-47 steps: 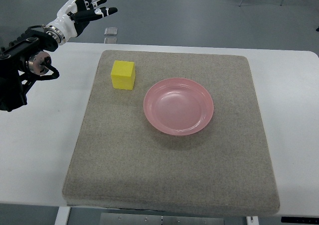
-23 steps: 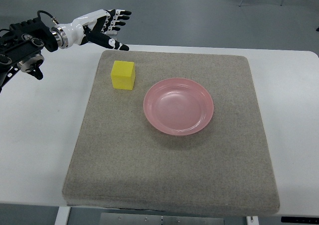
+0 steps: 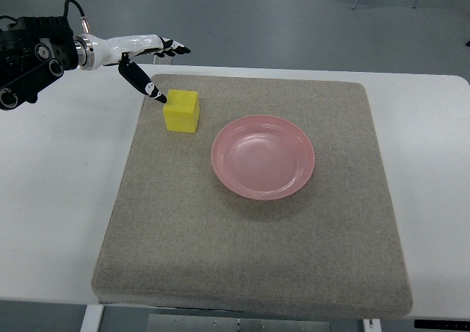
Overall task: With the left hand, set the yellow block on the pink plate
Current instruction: 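Lower the left hand onto the yellow cube and close fingers around it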
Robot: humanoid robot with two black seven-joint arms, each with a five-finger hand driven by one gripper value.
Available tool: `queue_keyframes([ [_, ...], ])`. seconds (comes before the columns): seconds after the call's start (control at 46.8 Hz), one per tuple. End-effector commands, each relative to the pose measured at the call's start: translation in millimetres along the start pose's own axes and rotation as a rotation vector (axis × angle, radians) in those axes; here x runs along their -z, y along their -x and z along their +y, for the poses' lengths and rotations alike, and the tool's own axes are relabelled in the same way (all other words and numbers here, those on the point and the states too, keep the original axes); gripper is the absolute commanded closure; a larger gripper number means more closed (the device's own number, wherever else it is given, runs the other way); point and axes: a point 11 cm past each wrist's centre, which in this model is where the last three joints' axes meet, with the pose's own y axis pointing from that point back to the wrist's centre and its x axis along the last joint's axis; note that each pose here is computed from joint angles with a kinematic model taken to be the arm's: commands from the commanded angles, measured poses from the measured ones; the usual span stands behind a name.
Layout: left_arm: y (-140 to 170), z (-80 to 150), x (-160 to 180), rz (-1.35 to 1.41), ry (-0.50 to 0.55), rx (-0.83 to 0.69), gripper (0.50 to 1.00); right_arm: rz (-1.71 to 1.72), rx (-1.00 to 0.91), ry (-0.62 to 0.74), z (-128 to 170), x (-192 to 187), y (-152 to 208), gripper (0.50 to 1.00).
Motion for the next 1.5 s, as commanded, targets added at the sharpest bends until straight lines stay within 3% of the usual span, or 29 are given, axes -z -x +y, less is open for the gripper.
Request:
queue_keyframes([
  [0.0, 2.5, -2.2, -2.4, -0.066, -0.007, 0.024, 0.536, 0.0, 0.002, 0.0, 0.0, 0.0, 0.6, 0.576],
  [0.214, 13.6, -9.8, -22.1, -0.138, 0.032, 0.083, 0.536, 0.0, 0.001, 0.0, 0.0, 0.0, 0.0, 0.576],
  [0.983, 44.3, -24.2, -16.6, -0.141, 0.024, 0.128, 0.538, 0.0, 0.001, 0.0, 0.0, 0.0, 0.0, 0.576],
  [1.112, 43.8, -24.3, -16.6, -0.143, 0.024, 0.124, 0.561, 0.0, 0.001, 0.0, 0.0, 0.0, 0.0, 0.576],
  [1.24, 43.1, -23.9, -13.5, -0.141, 0.014, 0.12, 0.641, 0.0, 0.001, 0.0, 0.0, 0.0, 0.0, 0.576],
  [1.475, 43.1, -23.6, -10.7, -0.143, 0.007, 0.112, 0.703, 0.0, -0.001, 0.0, 0.0, 0.0, -0.1, 0.576],
])
